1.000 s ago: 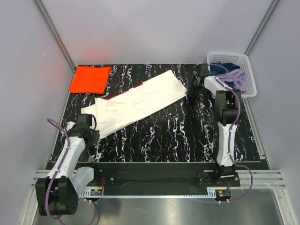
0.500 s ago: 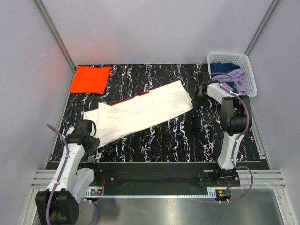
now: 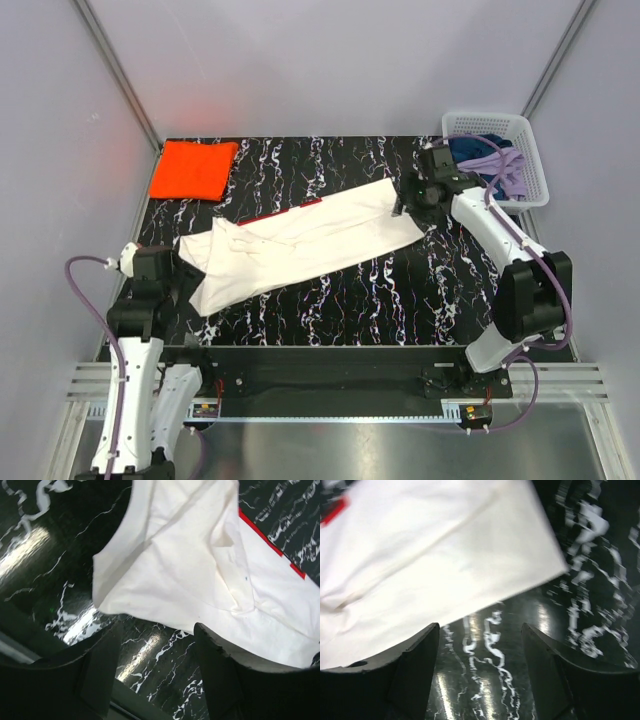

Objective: Fold and stack the t-shirts
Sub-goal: Fold the tshirt

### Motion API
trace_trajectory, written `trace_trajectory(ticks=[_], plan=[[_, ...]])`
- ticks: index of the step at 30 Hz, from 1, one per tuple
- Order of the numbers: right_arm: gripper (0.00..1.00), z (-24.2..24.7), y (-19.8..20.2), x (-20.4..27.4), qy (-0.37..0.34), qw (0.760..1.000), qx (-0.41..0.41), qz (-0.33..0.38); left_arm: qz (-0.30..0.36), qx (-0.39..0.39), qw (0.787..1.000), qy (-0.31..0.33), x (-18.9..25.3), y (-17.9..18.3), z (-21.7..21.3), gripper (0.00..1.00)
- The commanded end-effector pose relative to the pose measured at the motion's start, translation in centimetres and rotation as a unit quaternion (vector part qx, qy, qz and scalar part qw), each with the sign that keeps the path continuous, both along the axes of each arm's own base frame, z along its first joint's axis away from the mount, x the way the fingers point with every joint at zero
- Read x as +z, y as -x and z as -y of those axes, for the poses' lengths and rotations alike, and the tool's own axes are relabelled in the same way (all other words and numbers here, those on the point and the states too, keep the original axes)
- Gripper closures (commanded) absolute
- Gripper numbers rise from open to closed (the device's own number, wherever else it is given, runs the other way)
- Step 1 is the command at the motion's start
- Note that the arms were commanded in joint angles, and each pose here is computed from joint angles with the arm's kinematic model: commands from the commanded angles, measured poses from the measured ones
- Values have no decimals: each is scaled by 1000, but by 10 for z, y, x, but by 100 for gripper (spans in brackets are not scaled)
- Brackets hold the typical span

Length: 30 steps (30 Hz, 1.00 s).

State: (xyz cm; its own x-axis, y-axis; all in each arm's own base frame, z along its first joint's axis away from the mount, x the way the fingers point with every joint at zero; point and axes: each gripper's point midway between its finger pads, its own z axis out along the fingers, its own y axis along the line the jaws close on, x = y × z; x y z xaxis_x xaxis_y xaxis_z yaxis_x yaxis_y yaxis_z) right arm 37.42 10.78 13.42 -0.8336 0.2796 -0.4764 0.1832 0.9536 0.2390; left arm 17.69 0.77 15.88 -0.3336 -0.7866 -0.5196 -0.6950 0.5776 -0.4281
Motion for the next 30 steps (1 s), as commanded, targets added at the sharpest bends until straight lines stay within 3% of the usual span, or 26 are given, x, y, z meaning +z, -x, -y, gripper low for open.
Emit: trace_trajectory(ticks=[1, 4, 8, 15, 19, 23, 25, 30], plan=[[27, -81, -20, 51, -57, 983, 141, 100, 59, -110, 992, -33, 21, -43, 13, 34], [28, -151, -34, 71, -96, 955, 242, 144, 35, -155, 987, -38, 16, -64, 17, 25], [29, -231, -37, 84, -147, 904, 363, 172, -16, -169, 985, -31, -3, -78, 10, 28], [29, -320, -36, 62, -189, 840, 479, 172, -42, -138, 990, 6, -35, -73, -1, 30], [26, -351, -20, 38, -202, 813, 525, 147, -62, -115, 991, 35, -55, -64, -7, 28], [25, -378, -5, 14, -205, 792, 560, 130, -64, -46, 993, 83, -65, -60, -17, 29], [23, -391, 1, 13, -194, 782, 575, 139, -75, -36, 989, 123, -78, -55, -12, 29], [20, -424, 8, 2, -197, 765, 592, 161, -77, -29, 985, 152, -92, -49, -7, 33]])
